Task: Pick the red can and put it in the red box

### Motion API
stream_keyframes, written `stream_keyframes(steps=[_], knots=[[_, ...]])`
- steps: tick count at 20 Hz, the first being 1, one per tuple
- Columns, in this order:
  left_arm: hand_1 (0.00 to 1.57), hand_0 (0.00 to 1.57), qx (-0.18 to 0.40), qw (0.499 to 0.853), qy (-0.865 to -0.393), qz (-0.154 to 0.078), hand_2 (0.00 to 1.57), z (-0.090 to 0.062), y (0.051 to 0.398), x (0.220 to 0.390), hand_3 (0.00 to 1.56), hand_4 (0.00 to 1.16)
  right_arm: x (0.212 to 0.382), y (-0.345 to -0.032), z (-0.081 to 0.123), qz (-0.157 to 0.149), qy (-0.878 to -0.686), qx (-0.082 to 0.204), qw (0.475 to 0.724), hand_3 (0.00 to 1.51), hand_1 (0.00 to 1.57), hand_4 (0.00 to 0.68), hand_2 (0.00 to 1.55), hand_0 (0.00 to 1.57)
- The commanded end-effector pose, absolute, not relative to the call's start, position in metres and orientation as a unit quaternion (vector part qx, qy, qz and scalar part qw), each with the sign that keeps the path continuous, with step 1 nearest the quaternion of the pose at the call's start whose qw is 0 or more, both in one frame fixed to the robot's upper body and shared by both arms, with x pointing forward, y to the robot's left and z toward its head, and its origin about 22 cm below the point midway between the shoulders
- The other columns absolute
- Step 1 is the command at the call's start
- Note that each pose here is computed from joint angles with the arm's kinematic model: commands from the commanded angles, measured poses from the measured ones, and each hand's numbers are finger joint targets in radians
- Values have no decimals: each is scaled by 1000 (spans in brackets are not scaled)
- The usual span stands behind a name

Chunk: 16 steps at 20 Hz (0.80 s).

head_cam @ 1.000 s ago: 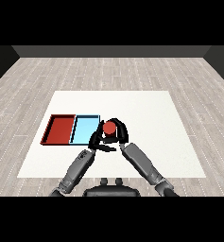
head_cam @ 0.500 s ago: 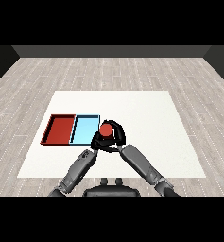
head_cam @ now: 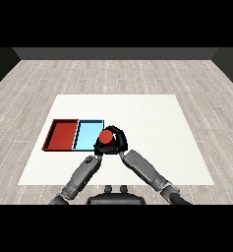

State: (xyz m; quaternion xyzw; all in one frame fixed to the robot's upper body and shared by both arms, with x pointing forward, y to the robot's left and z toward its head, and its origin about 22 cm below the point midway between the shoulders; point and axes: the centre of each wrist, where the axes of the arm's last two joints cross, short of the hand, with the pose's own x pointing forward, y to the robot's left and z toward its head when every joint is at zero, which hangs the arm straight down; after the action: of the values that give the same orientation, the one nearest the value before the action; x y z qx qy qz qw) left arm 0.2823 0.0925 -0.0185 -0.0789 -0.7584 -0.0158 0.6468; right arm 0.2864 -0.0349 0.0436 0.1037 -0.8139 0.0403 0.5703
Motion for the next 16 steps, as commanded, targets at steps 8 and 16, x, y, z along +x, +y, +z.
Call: stream_keyframes(steps=[8, 16], knots=[[1568, 1568, -5, 651, -759, 12, 1513, -19, 75, 299, 1408, 1004, 292, -41, 38, 37, -812, 119, 570, 1379, 1463, 607, 1447, 1463], [1571, 1571, 15, 634, -772, 29, 1527, -6, 85, 292, 1436, 1080, 271, -36, 41, -10, -808, 148, 570, 1254, 1324, 123, 1316, 1324]])
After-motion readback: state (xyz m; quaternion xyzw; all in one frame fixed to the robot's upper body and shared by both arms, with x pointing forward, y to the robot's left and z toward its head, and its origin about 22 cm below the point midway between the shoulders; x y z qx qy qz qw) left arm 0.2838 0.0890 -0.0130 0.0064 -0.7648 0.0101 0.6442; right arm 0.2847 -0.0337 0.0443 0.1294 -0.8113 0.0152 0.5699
